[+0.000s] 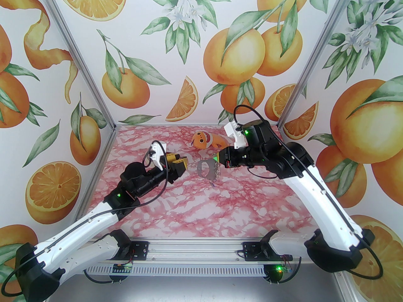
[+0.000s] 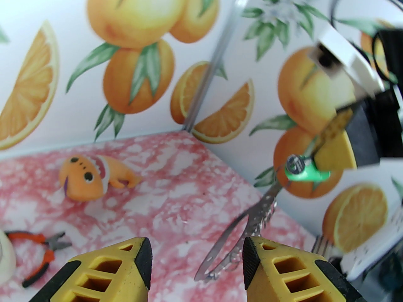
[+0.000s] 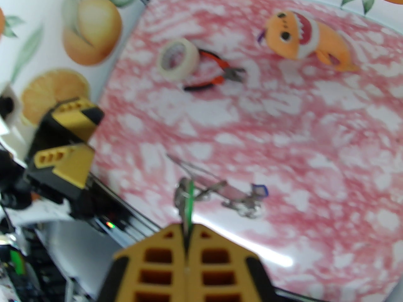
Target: Remove the keys from the keyring
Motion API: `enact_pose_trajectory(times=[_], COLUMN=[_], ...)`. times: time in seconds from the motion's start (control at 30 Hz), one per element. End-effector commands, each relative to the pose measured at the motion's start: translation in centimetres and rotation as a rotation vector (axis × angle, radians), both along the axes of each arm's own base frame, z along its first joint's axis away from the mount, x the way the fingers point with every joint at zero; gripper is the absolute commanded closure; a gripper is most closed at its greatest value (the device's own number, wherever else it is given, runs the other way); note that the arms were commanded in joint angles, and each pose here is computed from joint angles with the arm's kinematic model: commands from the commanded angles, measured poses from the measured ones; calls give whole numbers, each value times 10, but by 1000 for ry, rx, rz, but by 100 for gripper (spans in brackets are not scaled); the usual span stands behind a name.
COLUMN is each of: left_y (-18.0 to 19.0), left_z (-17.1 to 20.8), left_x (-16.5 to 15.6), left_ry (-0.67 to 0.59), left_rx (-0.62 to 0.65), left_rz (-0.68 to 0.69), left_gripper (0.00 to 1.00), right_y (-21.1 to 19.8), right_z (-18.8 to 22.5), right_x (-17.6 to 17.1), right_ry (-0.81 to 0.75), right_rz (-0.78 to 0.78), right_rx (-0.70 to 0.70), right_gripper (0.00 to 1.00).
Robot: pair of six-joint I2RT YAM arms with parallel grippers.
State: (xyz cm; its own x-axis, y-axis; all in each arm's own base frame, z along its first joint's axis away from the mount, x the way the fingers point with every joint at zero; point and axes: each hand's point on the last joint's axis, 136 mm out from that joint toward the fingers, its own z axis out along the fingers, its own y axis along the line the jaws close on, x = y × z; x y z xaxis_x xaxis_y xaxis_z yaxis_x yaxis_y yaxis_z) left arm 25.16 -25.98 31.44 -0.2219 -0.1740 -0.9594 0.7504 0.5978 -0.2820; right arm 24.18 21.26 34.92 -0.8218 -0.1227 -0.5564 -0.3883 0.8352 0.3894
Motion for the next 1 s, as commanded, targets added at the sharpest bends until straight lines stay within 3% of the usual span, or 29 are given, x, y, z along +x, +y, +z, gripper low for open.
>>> enact_pose_trajectory(times=[0.0, 0.2, 0.43, 0.57, 0.7, 0.97], left_y=[-16, -42, -75, -79, -86, -73], left_z=[11, -3, -10, -14, -20, -30], left_x=[-25, -50, -51, -44, -51, -49], left_ry=[-278, -475, -573, -591, -588, -556], left_rx=[17, 77, 84, 83, 96, 124], left_rz=[-161, -300, -356, -330, -390, -317], left_gripper=[46, 44, 31, 29, 28, 31], right_y=[-26, -23, -7, 8, 27, 29], right_z=[-16, -23, -29, -27, -27, -19], right_x=[-13, -21, -34, -41, -49, -33], right_ry=[26, 76, 101, 83, 11, -107], right_rz=[31, 116, 251, 332, 453, 438], right_rx=[-204, -281, -304, -276, -281, -309], right_gripper=[100, 100, 100, 100, 100, 100])
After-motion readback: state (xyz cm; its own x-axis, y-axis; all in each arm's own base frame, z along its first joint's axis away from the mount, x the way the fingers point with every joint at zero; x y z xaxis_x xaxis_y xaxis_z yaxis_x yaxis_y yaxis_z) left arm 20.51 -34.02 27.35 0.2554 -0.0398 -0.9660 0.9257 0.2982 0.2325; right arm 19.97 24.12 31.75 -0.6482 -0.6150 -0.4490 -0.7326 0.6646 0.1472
